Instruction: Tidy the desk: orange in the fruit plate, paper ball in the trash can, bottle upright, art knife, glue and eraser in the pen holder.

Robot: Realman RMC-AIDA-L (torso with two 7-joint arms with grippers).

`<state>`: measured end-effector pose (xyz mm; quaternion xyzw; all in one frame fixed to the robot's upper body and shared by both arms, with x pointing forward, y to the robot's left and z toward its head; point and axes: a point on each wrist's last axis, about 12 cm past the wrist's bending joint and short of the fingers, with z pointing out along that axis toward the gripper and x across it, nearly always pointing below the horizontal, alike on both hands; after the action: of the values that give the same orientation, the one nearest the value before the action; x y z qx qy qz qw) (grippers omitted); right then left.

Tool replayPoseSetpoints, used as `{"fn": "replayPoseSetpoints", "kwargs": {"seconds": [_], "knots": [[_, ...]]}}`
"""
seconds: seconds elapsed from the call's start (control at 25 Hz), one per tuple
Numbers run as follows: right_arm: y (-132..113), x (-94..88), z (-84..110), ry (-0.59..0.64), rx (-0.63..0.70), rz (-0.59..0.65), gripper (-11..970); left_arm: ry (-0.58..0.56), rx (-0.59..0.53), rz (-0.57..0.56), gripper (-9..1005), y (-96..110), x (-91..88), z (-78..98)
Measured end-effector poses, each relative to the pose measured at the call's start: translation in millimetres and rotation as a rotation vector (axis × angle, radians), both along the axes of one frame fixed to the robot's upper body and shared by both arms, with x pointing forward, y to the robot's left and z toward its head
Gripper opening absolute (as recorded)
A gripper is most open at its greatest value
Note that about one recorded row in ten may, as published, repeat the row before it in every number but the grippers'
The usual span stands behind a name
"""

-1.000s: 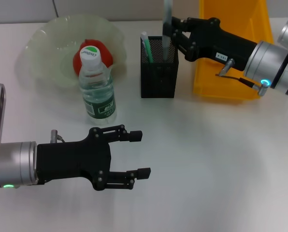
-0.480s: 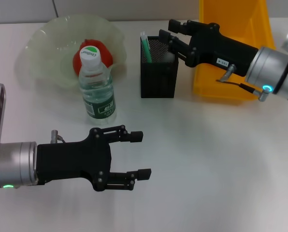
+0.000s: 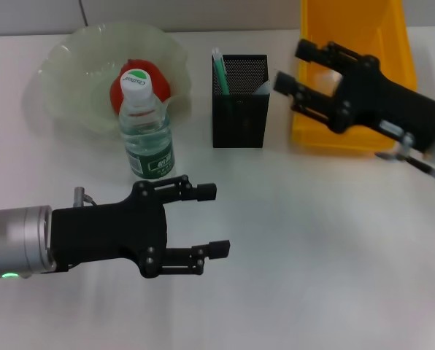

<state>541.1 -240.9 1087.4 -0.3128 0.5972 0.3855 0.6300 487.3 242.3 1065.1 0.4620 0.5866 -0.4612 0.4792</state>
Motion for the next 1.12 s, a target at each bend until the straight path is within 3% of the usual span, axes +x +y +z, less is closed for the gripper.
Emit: {"fn": "replayPoseSetpoints", "kwargs": {"seconds": [0.32, 0.52, 0.72, 0.96, 1.12], "knots": [[-22, -61.6, -18.6, 0.089, -0.014, 0.158, 740, -0.010, -0.019, -0.003, 802, -1, 2.4, 3.8], [-26, -84.1, -31.2, 0.080, -0.020, 0.171, 740, -0.013, -0.017, 0.000, 802, -1, 3.0, 3.6], [-19, -111.9, -50.3, 0.046, -0.067, 0.261, 740, -0.015, -0.010, 0.008, 802, 0, 0.6, 0.8], [-12, -117.4, -56.7, 0.032, -0.059, 0.267, 740, 0.015, -0.001, 0.015, 802, 4, -9.4, -8.4], [-4, -111.1, -57.1, 0.046, -0.047, 0.285, 740, 0.019, 0.011, 0.028, 802, 11, -20.1, -15.4]]}}
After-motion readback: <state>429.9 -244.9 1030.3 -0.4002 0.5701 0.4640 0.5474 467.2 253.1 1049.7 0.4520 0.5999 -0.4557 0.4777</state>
